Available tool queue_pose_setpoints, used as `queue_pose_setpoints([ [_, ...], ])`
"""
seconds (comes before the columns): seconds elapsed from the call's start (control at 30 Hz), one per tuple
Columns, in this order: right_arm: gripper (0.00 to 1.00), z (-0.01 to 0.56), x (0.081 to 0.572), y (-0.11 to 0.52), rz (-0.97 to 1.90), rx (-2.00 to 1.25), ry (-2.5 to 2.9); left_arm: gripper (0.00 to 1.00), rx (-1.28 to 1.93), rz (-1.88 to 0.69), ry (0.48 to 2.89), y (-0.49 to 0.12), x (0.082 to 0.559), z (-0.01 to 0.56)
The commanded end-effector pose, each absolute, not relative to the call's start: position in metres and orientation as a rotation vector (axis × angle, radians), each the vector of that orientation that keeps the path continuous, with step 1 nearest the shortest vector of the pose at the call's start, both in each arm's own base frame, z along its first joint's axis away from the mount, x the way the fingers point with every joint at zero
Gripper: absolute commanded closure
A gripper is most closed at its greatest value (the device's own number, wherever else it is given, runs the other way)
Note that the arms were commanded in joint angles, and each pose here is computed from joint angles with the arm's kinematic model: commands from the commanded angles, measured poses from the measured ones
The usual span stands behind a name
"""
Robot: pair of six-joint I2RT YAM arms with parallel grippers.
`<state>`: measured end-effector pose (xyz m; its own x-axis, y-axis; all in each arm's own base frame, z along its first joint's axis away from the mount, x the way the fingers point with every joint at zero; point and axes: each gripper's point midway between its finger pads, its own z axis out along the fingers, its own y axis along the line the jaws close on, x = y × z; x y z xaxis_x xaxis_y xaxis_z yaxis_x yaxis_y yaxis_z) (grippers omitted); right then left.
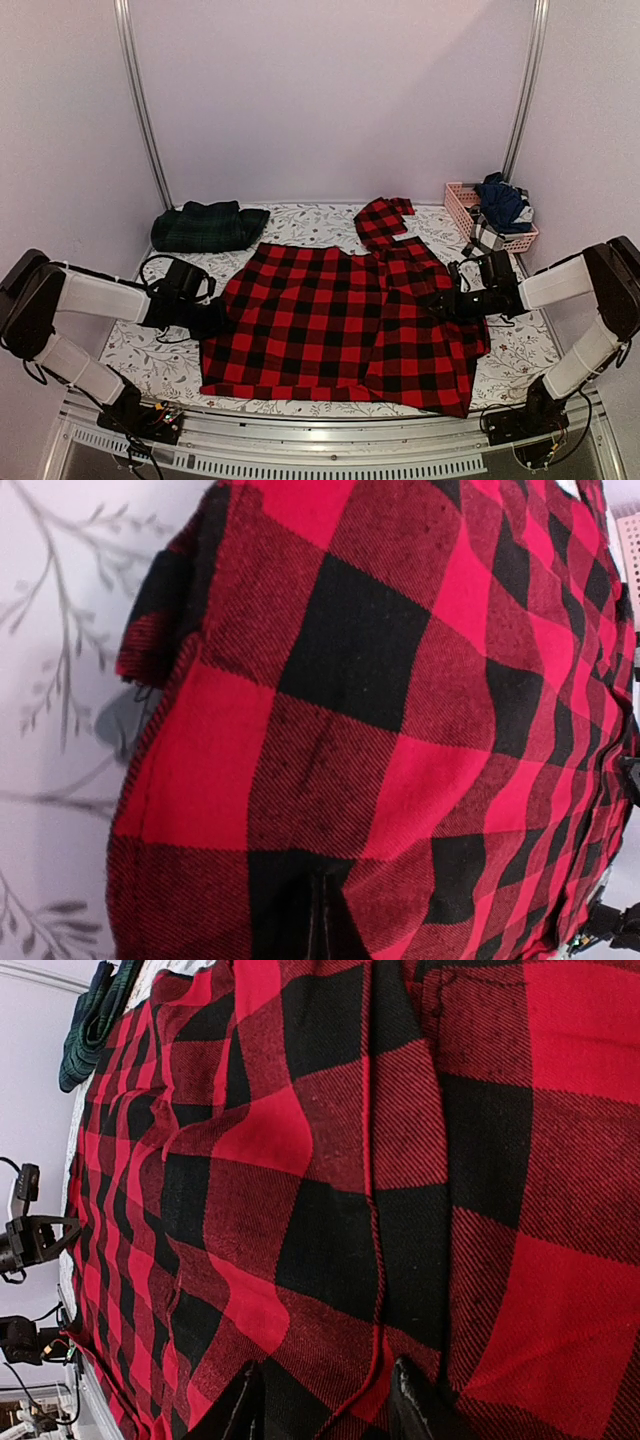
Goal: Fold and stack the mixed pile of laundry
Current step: Move the flattened T-shirt to the center of the board.
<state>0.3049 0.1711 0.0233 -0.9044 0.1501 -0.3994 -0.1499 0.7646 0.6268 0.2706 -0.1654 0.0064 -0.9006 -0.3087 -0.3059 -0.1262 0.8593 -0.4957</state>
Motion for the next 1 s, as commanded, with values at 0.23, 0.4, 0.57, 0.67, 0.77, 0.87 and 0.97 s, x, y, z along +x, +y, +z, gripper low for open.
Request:
queue_pose_setpoints([
  [0.23,0.51,0.089,0.361,0.152,0.803,-0.006,2.366,0.54,-0.143,-0.546,2.392,-0.163,0.324,0.101],
  [0.4,0.51,0.127,0.439,0.154,0.698,-0.089,2.271,0.46,-0.014,-0.497,2.327,-0.170,0.416,0.130],
  [0.57,0.51,0.099,0.490,0.156,0.616,-0.112,2.325,0.47,0.081,-0.393,2.412,-0.190,0.487,0.104],
  [0.67,0.52,0.077,0.511,0.155,0.580,-0.107,2.357,0.49,0.103,-0.391,2.445,-0.201,0.510,0.077],
  [0.77,0.51,0.055,0.526,0.154,0.543,-0.097,2.390,0.50,0.099,-0.340,2.489,-0.204,0.525,0.049],
  [0.87,0.50,0.044,0.536,0.152,0.507,-0.094,2.405,0.49,0.114,-0.282,2.506,-0.204,0.533,0.035],
  [0.97,0.49,0.029,0.544,0.148,0.458,-0.091,2.431,0.48,0.118,-0.191,2.543,-0.199,0.535,0.018],
])
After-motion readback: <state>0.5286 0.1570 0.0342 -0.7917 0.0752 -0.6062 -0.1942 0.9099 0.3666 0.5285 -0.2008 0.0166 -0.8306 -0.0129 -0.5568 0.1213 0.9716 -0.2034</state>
